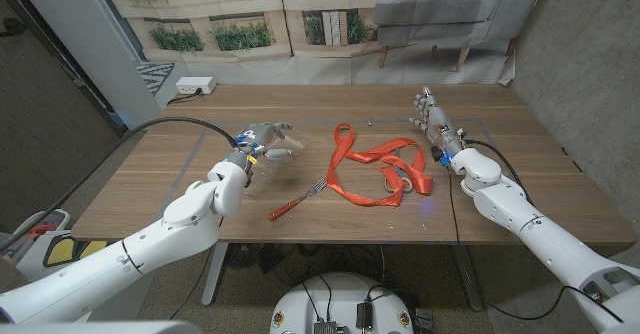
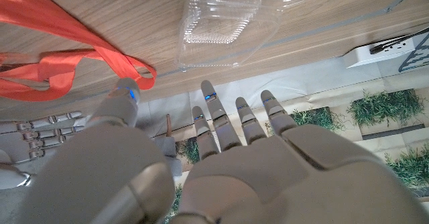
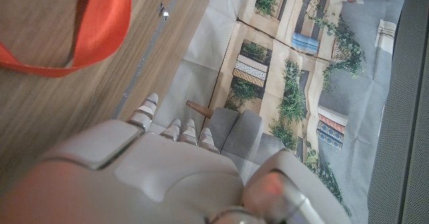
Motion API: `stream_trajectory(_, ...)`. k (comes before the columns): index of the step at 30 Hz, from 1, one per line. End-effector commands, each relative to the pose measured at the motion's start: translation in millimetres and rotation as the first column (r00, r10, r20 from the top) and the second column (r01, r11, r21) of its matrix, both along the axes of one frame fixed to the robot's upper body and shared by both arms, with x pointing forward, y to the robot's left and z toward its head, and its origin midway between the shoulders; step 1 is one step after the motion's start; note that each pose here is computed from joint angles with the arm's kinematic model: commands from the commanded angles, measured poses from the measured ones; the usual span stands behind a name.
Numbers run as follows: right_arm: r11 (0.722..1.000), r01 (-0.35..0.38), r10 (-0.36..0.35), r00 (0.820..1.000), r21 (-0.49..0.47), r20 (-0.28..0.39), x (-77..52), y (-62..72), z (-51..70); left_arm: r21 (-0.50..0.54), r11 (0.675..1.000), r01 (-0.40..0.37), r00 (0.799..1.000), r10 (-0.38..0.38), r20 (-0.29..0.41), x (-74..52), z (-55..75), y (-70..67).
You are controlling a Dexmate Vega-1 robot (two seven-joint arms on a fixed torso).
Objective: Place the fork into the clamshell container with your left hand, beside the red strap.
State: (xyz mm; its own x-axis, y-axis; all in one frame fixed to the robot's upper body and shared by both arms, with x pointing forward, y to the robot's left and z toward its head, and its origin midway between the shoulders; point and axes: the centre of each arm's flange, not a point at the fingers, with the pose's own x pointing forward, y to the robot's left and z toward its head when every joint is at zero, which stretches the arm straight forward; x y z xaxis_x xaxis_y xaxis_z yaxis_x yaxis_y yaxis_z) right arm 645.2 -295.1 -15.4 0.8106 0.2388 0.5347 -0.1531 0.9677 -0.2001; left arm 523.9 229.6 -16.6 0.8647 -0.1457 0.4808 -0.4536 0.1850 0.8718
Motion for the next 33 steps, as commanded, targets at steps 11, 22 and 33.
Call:
stream_trajectory(11, 1.0, -0.001, 0.001, 1.0, 0.007, -0.01, 0.2, -1.9, -4.0, 0.07, 0.997, 0.028, 0.999, -0.027, -0.024, -6.5, -6.6, -8.8)
stream_trajectory(22, 1.0, -0.003, 0.003, 1.0, -0.004, -0.01, 1.4, -0.7, -3.1, 0.103, 0.995, 0.02, 0.999, -0.022, 0.025, -14.0, -11.5, -11.6)
stream_trajectory(33, 1.0, -0.004, 0.004, 1.0, -0.006, -0.014, 2.2, 0.1, -3.5, 0.129, 0.992, 0.013, 0.999, -0.017, 0.032, -19.4, -14.2, -13.6)
